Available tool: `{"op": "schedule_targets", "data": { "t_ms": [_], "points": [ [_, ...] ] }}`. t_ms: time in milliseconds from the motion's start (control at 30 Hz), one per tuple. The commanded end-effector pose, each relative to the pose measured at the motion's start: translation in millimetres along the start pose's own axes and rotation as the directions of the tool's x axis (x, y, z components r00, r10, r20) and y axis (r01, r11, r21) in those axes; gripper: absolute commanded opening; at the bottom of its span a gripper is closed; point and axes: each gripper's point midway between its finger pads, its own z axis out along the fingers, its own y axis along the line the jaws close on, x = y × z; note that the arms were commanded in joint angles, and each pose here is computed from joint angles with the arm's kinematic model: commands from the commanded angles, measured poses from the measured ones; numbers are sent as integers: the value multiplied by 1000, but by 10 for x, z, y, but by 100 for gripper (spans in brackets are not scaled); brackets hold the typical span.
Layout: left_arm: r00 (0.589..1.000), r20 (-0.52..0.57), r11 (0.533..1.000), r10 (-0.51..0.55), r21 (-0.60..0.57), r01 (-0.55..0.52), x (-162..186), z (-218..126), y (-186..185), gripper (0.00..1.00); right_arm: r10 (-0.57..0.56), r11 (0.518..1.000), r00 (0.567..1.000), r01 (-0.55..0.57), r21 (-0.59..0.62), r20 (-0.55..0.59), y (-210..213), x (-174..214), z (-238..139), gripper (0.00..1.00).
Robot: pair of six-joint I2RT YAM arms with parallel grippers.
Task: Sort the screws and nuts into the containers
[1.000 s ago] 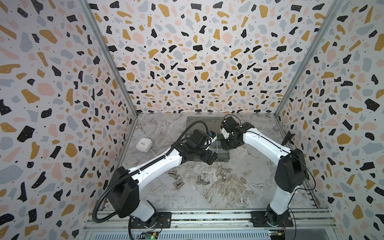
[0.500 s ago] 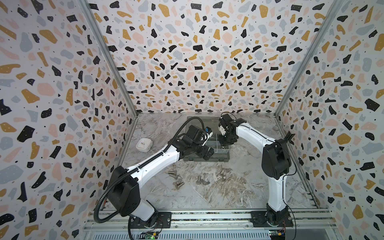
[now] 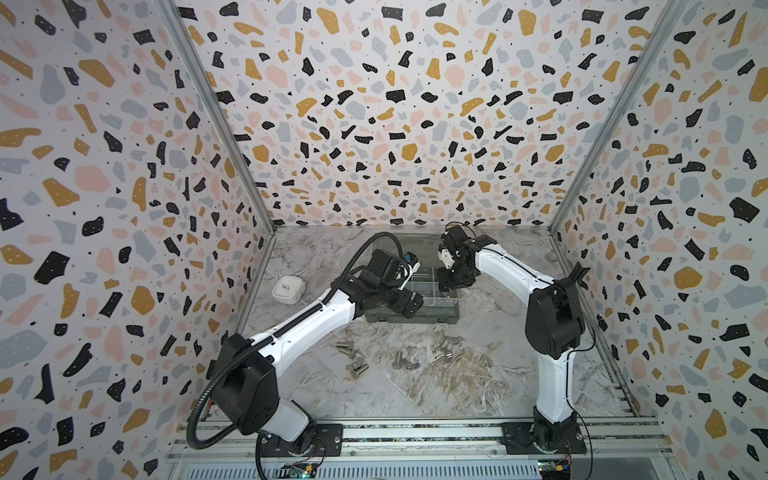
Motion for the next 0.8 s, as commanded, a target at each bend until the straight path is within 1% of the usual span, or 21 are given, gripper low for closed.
{"op": "schedule_targets", "data": {
  "t_ms": [0,33,67,100,133,167,367,467,633,767],
  "points": [
    [998,53,999,-30,-10,31,-53,-112,17,100,-35,999,997,38,-36,68,153,39,-447,61],
    [997,59,999,-39,-15,40,-46,-126,25,100,-41,998,996,45,-43,80,182,55,-487,68],
    [996,64,998,-55,-21,57,-26,-133,36,99,-49,997,995,54,-50,87,221,83,-524,78],
    [995,69,997,-69,-26,71,-5,-142,45,100,-58,996,994,64,-58,94,258,114,-554,84],
    [994,73,996,-80,-28,82,15,-153,49,100,-66,995,993,72,-64,100,290,138,-586,86],
    [992,76,995,-96,-29,99,47,-159,53,99,-75,994,992,83,-69,105,326,176,-617,91],
    [980,77,982,-181,-40,185,273,-193,77,100,-102,990,986,113,-84,130,455,416,-797,99],
    [970,91,971,-224,-63,230,369,-234,120,100,-102,989,984,117,-95,146,485,543,-902,99],
    [954,110,947,-279,-134,293,523,-301,246,100,-97,987,981,117,-114,166,515,752,-1061,99],
    [937,129,919,-326,-188,346,638,-359,345,100,-97,985,982,117,-123,160,527,911,-1109,99]
  ]
}}
